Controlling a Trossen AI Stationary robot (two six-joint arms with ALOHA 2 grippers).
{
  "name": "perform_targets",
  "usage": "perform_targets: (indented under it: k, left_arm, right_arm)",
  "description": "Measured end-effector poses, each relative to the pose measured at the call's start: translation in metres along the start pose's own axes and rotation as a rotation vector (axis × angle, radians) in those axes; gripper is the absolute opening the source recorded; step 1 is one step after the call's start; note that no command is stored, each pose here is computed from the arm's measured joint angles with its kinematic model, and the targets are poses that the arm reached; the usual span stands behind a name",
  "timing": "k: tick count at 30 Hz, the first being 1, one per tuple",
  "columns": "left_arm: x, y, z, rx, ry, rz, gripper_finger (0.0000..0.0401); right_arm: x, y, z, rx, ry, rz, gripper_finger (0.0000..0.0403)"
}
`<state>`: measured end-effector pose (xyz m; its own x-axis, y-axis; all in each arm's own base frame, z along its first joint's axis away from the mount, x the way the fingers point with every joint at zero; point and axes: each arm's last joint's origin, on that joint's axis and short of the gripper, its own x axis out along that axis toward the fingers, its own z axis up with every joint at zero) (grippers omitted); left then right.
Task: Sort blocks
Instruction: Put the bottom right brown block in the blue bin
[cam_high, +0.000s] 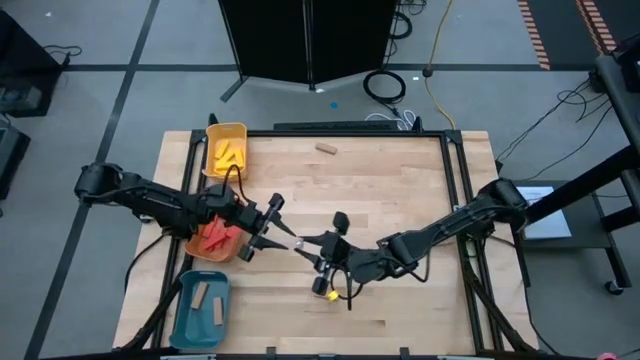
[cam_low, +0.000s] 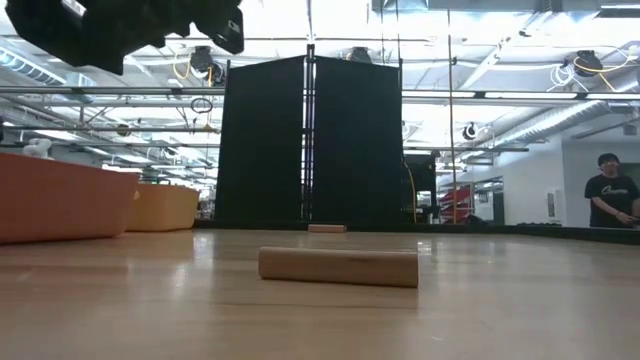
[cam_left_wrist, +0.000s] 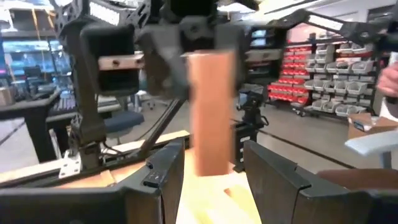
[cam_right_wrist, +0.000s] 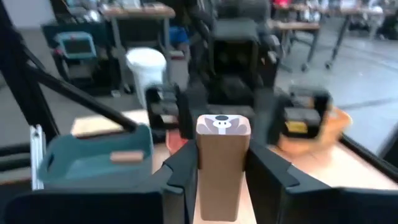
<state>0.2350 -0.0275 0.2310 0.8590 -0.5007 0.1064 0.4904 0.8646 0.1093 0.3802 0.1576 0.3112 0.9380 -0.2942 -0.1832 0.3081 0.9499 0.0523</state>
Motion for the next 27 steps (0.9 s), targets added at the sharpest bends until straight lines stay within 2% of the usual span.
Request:
perform_targets:
  k: [5, 21, 27]
  left_arm:
    - [0.004, 0.002, -0.004, -0.078, 0.016, 0.0, 0.0161]
    - [0.003, 0.003, -0.003, 0.004, 0.013, 0.024, 0.0161]
    - [0.003, 0.003, -0.003, 0.005, 0.014, 0.024, 0.0161]
  right_arm:
    - [0.012, -0.004, 0.001, -0.029, -0.038, 0.005, 0.0091]
    - [0.025, -0.021, 0.004, -0.006, -0.039, -0.031, 0.0091]
    - [0.03, -0.027, 0.005, 0.008, -0.029, 0.005, 0.0091]
